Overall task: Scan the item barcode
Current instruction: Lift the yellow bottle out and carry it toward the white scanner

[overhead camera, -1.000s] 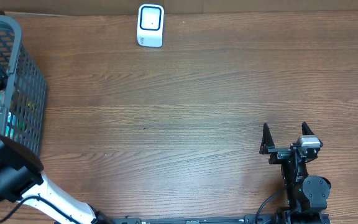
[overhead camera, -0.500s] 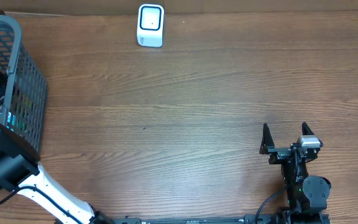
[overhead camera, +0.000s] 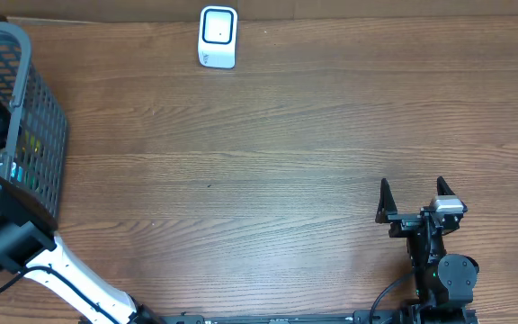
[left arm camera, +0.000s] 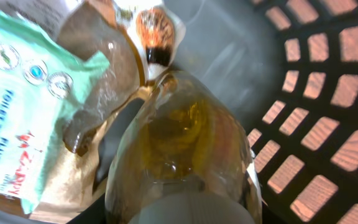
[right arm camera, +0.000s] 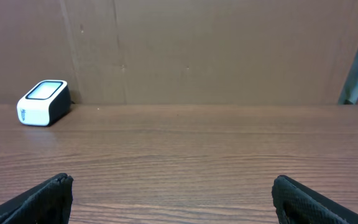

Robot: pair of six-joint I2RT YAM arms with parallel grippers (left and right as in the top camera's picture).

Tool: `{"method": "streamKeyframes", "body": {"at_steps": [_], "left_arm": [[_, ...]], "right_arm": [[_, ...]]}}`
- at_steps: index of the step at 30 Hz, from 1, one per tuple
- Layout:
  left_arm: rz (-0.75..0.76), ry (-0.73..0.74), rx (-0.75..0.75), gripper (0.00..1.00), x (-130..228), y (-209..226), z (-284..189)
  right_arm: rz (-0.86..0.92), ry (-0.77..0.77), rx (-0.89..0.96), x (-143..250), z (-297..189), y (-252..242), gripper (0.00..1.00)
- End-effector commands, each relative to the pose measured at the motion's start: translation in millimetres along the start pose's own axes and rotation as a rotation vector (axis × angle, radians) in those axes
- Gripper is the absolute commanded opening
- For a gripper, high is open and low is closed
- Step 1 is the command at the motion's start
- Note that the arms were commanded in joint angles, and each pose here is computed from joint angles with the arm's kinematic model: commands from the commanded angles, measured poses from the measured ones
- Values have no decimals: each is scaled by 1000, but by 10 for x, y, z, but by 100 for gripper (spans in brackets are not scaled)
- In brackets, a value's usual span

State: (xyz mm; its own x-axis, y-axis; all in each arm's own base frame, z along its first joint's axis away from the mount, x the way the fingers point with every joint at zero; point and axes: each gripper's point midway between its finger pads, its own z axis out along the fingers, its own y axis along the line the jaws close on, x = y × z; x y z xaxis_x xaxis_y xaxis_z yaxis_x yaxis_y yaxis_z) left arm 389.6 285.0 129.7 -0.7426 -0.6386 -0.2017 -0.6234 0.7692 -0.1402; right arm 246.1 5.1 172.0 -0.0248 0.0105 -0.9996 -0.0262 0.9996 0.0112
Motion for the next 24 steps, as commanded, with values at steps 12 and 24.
{"method": "streamKeyframes", "body": {"at_steps": [12, 24], "left_arm": [[36, -116, -8, 38, -232, -104, -397], [49, -449, 12, 39, -406, -292, -1703]], "right_arm": [[-5, 0, 0, 25, 4, 4, 100], [-5, 0, 0, 25, 4, 3, 100]]}}
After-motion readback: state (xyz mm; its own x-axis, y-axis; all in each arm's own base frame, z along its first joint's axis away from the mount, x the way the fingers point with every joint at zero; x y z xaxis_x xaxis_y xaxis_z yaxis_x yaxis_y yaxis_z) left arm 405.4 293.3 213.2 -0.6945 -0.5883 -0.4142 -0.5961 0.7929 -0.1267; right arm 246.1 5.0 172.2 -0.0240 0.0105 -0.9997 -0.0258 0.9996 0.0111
